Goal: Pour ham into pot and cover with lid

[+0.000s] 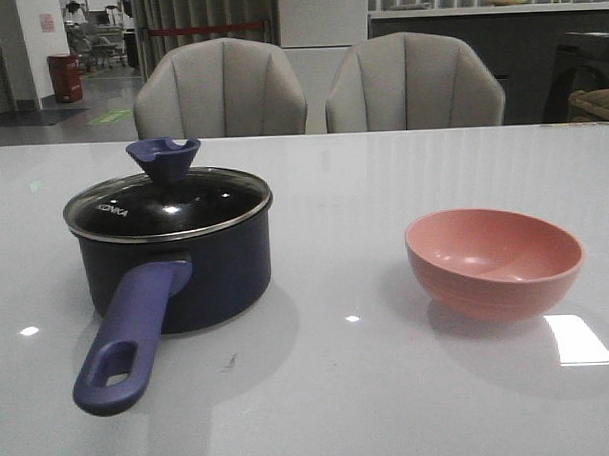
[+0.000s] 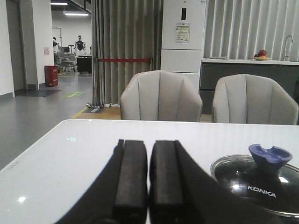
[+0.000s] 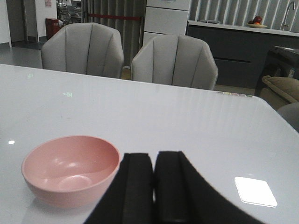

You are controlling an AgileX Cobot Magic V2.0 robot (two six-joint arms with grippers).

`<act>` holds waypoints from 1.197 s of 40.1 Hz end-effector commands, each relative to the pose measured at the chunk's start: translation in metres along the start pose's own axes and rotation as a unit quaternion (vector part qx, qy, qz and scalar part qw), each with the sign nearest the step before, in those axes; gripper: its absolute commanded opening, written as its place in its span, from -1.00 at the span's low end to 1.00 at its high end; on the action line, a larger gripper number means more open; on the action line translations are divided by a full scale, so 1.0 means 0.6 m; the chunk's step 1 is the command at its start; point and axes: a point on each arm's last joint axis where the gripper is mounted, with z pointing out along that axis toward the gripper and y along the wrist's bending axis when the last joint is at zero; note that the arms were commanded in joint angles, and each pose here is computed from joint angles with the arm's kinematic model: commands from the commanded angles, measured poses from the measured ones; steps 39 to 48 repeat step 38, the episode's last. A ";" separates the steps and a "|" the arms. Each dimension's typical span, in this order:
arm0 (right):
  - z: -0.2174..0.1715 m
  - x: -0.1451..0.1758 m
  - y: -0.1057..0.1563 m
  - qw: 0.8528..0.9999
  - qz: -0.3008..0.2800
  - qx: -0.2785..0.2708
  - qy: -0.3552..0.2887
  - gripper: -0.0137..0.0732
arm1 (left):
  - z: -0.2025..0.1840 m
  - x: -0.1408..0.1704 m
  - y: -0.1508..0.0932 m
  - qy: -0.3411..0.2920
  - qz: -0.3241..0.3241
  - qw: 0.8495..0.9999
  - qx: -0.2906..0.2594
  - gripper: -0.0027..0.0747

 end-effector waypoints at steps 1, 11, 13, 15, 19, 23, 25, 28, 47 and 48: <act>-0.004 -0.017 0.000 0.999 -0.003 0.003 -0.053 -0.32 | 0.002 0.001 0.001 -0.022 -0.007 1.000 -0.003 -0.62; -0.004 -0.017 0.000 0.999 0.006 0.003 -0.054 -0.32 | 0.002 0.001 0.001 -0.022 -0.007 1.000 -0.003 -0.62; -0.004 -0.017 0.000 0.999 0.006 0.003 -0.054 -0.32 | 0.002 0.001 0.001 -0.022 -0.007 1.000 -0.003 -0.62; -0.004 -0.017 0.000 0.999 0.006 0.003 -0.054 -0.32 | 0.002 0.001 0.001 -0.022 -0.007 1.000 -0.003 -0.62; -0.004 -0.017 0.000 0.999 0.006 0.003 -0.054 -0.32 | 0.002 0.001 0.001 -0.022 -0.007 1.000 -0.003 -0.62; -0.004 -0.017 0.000 0.999 0.006 0.003 -0.054 -0.32 | 0.002 0.001 0.001 -0.022 -0.007 1.000 -0.003 -0.62; -0.004 -0.017 0.000 0.999 0.006 0.003 -0.054 -0.32 | 0.002 0.001 0.001 -0.022 -0.007 1.000 -0.003 -0.62; -0.004 -0.017 0.000 0.999 0.006 0.003 -0.054 -0.32 | 0.002 0.001 0.001 -0.022 -0.007 1.000 -0.003 -0.62; -0.004 -0.017 0.000 0.999 0.006 0.003 -0.054 -0.32 | 0.002 0.001 0.001 -0.022 -0.007 1.000 -0.003 -0.62; -0.004 -0.017 0.000 0.999 0.006 0.003 -0.054 -0.32 | 0.002 0.001 0.001 -0.022 -0.007 1.000 -0.003 -0.62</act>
